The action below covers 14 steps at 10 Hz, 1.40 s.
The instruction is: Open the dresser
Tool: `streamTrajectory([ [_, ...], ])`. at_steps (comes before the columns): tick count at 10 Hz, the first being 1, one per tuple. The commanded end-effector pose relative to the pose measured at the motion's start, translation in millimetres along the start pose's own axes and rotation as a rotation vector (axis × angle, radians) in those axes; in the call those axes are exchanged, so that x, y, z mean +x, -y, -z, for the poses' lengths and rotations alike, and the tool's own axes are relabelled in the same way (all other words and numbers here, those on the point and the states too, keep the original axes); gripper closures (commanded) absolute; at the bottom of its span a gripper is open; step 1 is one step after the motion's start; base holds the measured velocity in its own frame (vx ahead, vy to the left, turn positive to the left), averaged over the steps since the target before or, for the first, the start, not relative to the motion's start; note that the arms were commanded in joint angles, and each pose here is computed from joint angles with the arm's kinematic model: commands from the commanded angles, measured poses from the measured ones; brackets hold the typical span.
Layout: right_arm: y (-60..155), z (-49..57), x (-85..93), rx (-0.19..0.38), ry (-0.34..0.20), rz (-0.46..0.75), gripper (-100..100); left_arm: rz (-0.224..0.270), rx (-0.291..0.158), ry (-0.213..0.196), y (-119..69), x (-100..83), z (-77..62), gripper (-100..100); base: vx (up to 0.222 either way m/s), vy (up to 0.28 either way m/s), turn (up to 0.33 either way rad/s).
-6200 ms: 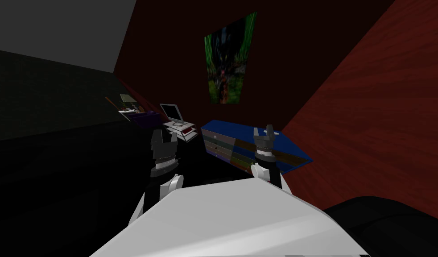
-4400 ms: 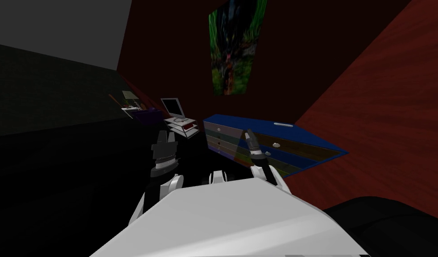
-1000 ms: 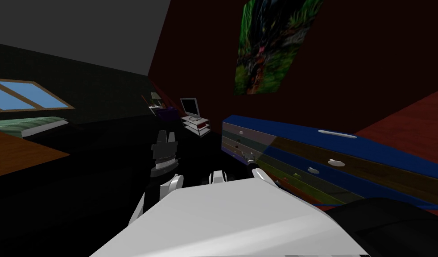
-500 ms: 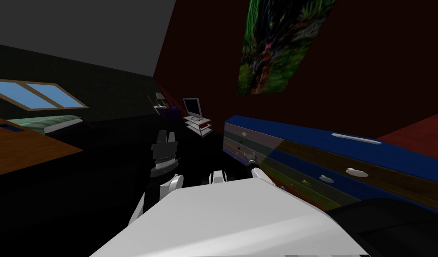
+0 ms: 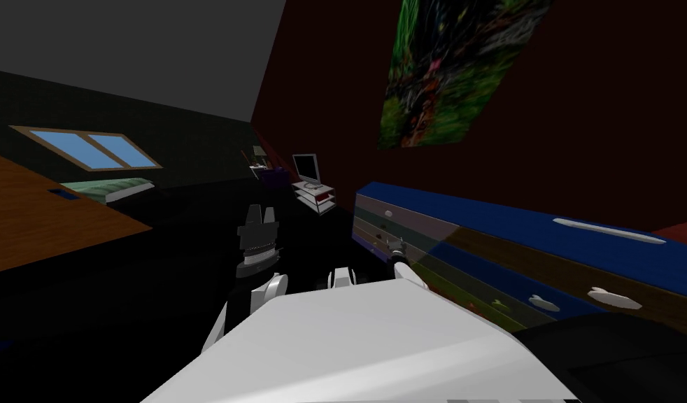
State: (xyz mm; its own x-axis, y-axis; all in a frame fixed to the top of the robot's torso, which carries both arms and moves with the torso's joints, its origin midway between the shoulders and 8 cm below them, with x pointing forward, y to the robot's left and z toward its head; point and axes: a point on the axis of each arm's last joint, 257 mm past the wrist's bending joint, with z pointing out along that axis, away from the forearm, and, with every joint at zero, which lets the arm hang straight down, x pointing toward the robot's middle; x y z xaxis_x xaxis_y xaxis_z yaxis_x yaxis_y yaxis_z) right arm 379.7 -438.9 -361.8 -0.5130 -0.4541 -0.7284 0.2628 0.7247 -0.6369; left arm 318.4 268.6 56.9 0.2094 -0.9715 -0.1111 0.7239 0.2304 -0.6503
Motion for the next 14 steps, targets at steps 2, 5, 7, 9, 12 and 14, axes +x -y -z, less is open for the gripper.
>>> streamTrajectory([
  [2, 19.3, -7.6, -0.1, 0.091, 0.004, 0.126, -100, 0.0, 0.0, 0.0, 0.0, 0.0, 0.0, 0, 0.079, -0.037, 0.112],
  [5, 40.1, -14.5, -8.7, 0.191, 0.024, 0.272, -100, 0.0, 0.0, 0.0, 0.0, 0.0, 0.0, 0, 0.072, -0.041, 0.127],
  [7, 49.0, -15.6, -12.0, 0.232, 0.029, 0.312, -100, 0.0, 0.0, 0.0, 0.0, 0.0, 0.0, 0, 0.048, -0.041, 0.053],
  [9, 61.6, -17.5, -20.3, 0.291, 0.045, 0.383, -100, 0.0, 0.0, 0.0, 0.0, 0.0, 0.0, 0, 0.058, -0.046, 0.127],
  [12, 76.4, -18.7, -31.2, 0.358, 0.067, 0.46, -100, 0.0, 0.0, 0.0, 0.0, 0.0, 0.0, 0, 0.055, -0.04, 0.073],
  [14, 77.7, -18.0, -32.4, 0.366, 0.071, 0.47, -100, 0.0, 0.0, 0.0, 0.0, 0.0, 0.0, 0, 0.031, -0.023, 0.049],
])
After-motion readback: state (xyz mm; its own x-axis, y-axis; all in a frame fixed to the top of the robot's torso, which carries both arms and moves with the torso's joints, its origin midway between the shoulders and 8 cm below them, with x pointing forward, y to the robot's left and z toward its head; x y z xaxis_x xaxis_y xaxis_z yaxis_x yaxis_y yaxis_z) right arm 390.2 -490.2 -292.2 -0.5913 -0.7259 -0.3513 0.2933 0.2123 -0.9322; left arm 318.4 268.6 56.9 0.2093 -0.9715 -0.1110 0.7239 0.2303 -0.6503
